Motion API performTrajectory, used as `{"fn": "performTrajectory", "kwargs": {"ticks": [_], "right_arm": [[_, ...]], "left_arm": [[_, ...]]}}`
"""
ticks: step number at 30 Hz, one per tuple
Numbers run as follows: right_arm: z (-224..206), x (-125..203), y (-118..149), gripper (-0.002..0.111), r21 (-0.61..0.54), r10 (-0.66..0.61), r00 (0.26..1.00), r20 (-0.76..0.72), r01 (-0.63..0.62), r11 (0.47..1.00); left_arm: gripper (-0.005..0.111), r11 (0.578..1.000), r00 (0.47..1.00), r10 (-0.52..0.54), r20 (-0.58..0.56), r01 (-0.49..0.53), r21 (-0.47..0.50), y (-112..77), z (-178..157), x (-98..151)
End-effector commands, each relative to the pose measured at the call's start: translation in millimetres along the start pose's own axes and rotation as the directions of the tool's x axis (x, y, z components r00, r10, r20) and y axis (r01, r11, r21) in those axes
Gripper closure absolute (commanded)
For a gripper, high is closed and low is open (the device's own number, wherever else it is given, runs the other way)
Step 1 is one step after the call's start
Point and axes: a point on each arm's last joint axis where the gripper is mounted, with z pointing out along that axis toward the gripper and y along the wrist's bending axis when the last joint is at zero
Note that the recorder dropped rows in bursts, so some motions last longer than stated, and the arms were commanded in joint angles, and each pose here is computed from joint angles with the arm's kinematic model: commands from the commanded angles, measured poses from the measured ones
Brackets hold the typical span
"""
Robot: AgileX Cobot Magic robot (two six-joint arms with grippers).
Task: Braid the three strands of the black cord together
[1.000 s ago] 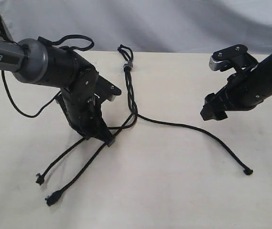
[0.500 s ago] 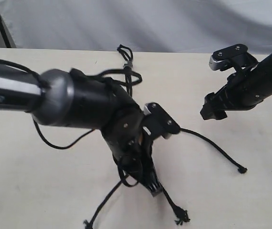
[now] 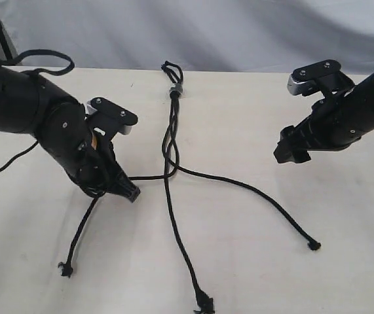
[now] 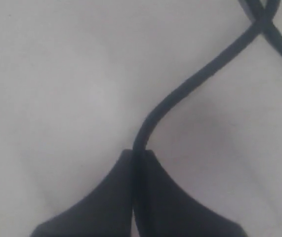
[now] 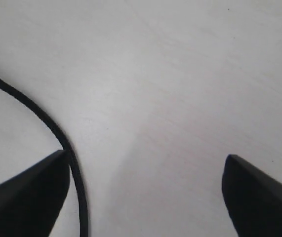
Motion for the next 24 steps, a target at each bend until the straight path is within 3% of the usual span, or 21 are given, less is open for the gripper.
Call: {"fn": "performTrajectory", "kwargs": {"ticks": [1,6,8,10,11,13,15,16,19,21,22,23,24], "right_arm": [[-2.9,-0.4,-0.2,0.029,-0.008,0.028,0.999,0.02,-0.028,1.0],[-2.9,3.1,3.9,0.029,-0.047,0.025,0.999,-0.021,-0.026,0.999],[-2.3,3.6,9.7,0.029,-0.069,0.0,0.999,-0.04,-0.003,0.998],[0.3,0.2,30.8,0.029,-0.119,-0.098,0.994,-0.046,0.092,0.989],[0.6,-4.8,48.2,0.029,-0.154,-0.154,0.987,-0.044,0.145,0.977],[-0.5,-13.9,81.0,0.029,-0.208,-0.234,0.972,-0.03,0.223,0.952],[-1.3,-17.9,117.8,0.029,-0.253,-0.32,0.947,-0.012,0.307,0.917],[-1.4,-17.9,128.9,0.029,-0.265,-0.342,0.94,-0.006,0.329,0.907],[4.2,-11.0,172.8,0.029,-0.317,-0.372,0.928,-0.025,0.346,0.883],[16.4,-2.6,193.3,0.029,-0.337,-0.386,0.92,-0.07,0.342,0.877],[27.7,4.2,206.9,0.029,-0.35,-0.388,0.916,-0.102,0.332,0.876],[33.4,8.3,213.0,0.029,-0.355,-0.378,0.917,-0.128,0.314,0.881],[42.7,16.8,224.2,0.029,-0.361,-0.385,0.907,-0.171,0.306,0.881]], "left_arm": [[0.105,1.0,0.998,-0.008,0.055,0.008,0.01,-1.9,4.5,8.0],[0.105,0.997,0.996,-0.078,0.045,0.077,0.014,-2.1,6.1,10.9],[0.097,0.997,0.996,-0.078,0.044,0.077,0.014,-2.1,6.1,11.0],[0.077,0.997,0.996,-0.073,0.044,0.073,0.012,-2.0,6.1,10.9],[0.061,0.997,0.996,-0.073,0.044,0.073,0.012,-2.0,6.1,10.9],[0.043,0.997,0.996,-0.071,0.046,0.07,0.011,-1.7,4.3,9.9],[0.039,1.0,0.999,-0.01,0.034,0.011,-0.03,3.2,-7.3,4.9],[0.039,0.998,1.0,-0.003,0.022,0.005,-0.056,8.5,-14.1,3.5],[0.045,0.977,0.987,-0.138,0.088,0.15,-0.149,48.2,-53.1,0.3],[0.071,0.967,0.975,-0.191,0.114,0.207,-0.146,59.3,-66.8,4.7],[0.093,0.97,0.975,-0.181,0.129,0.198,-0.138,58.0,-68.1,8.8],[0.106,0.972,0.973,-0.179,0.146,0.198,-0.13,56.8,-66.9,10.4],[0.106,0.976,0.968,-0.163,0.192,0.187,-0.112,53.9,-64.7,10.4]]}}
